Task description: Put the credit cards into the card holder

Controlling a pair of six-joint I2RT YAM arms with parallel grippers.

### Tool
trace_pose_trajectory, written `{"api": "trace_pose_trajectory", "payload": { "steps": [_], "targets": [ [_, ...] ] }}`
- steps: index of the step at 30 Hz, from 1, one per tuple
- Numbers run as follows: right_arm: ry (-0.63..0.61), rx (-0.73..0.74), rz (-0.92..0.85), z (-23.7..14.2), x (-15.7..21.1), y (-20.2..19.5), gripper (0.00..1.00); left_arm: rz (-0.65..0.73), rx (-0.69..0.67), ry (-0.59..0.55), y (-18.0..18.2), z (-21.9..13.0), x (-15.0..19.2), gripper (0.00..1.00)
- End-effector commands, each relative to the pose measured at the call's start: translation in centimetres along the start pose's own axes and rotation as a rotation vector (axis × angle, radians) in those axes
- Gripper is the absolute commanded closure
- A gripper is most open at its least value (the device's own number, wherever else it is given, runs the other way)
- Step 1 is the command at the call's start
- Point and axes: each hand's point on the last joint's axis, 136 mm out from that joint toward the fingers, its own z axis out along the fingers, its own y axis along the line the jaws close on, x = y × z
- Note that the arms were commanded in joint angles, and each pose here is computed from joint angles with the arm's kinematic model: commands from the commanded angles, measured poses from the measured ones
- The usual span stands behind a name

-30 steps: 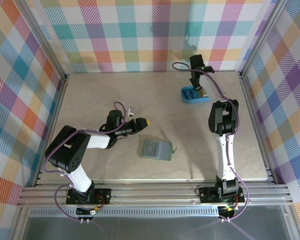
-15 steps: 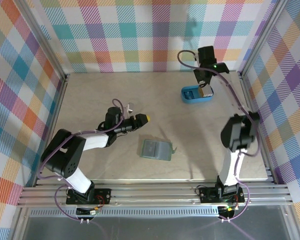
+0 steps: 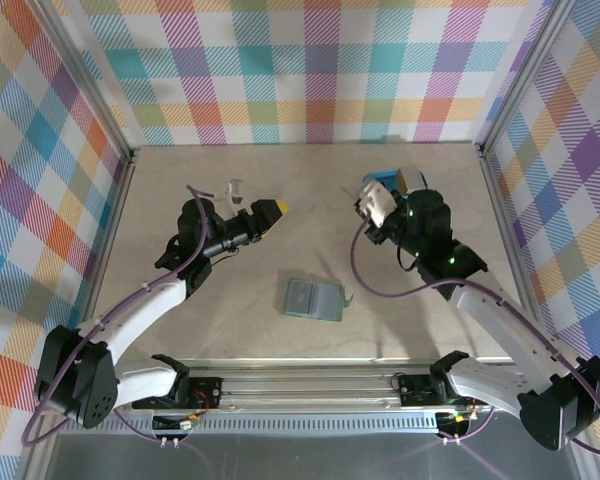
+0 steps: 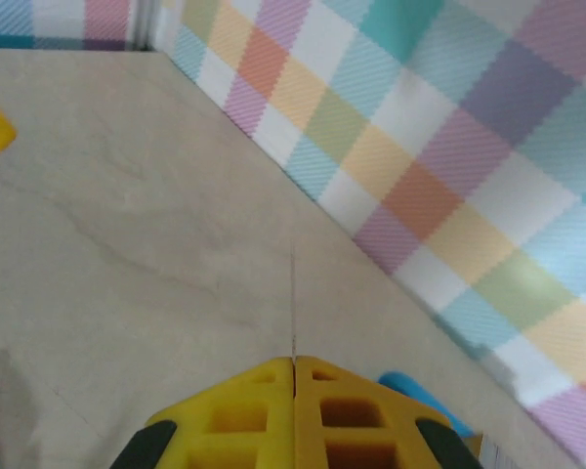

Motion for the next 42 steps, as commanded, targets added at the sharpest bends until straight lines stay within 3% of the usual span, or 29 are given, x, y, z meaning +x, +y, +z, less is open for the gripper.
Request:
{"api": "trace_pose_trajectory", "payload": {
  "steps": [1,9,13,17,20,23,24,25,26,29,34,36,42],
  "targets": [
    [-0.268,0.022,-0.302,-1.5,-4.7,2.0,1.00,-0.099,0.026,0.022,-1.7,-1.0,0.5,0.32],
    [-0.427,0.075,-0.651,-2.7,-6.1,7.1,1.00,-0.164,0.058,0.113,-4.2,-1.6,3.3,0.29],
    [-0.463,0.132,-0.784,-2.4,-6.8,8.5,1.00,-0.202,0.001,0.157,-3.7,-1.6,4.7,0.27],
    [-0.486,0.158,-0.847,-1.9,-7.0,9.3,1.00,-0.210,0.052,0.155,-5.1,-1.4,5.2,0.30],
    [-0.489,0.161,-0.869,-1.7,-7.0,9.9,1.00,-0.225,0.097,0.162,-6.1,-1.4,5.3,0.45],
    [-0.476,0.165,-0.862,-1.3,-6.7,10.0,1.00,-0.220,0.143,0.144,-6.8,-1.6,5.1,0.81],
    [-0.464,0.173,-0.829,-1.2,-6.6,9.7,0.83,-0.218,0.152,0.135,-6.9,-1.6,5.0,0.92],
    [-0.448,0.188,-0.777,-1.2,-6.6,9.1,0.60,-0.213,0.160,0.125,-7.0,-1.7,4.9,1.00],
    [-0.437,0.206,-0.705,-1.4,-6.6,8.4,0.49,-0.207,0.164,0.114,-7.0,-1.8,4.8,1.00],
    [-0.411,0.223,-0.216,-3.3,-6.0,5.5,0.36,-0.153,0.175,0.058,-6.9,-2.1,4.2,1.00],
    [-0.323,-0.168,0.661,-5.8,-5.3,7.9,0.35,-0.090,0.198,-0.035,-6.4,-1.9,3.2,1.00],
    [-0.315,-0.301,0.894,-6.2,-5.8,9.0,0.38,-0.071,0.229,-0.063,-6.8,-1.8,3.1,1.00],
    [-0.293,-0.516,1.503,-4.8,-5.6,9.4,0.47,-0.036,0.247,-0.086,-7.0,-1.0,3.6,1.00]
  ]
}}
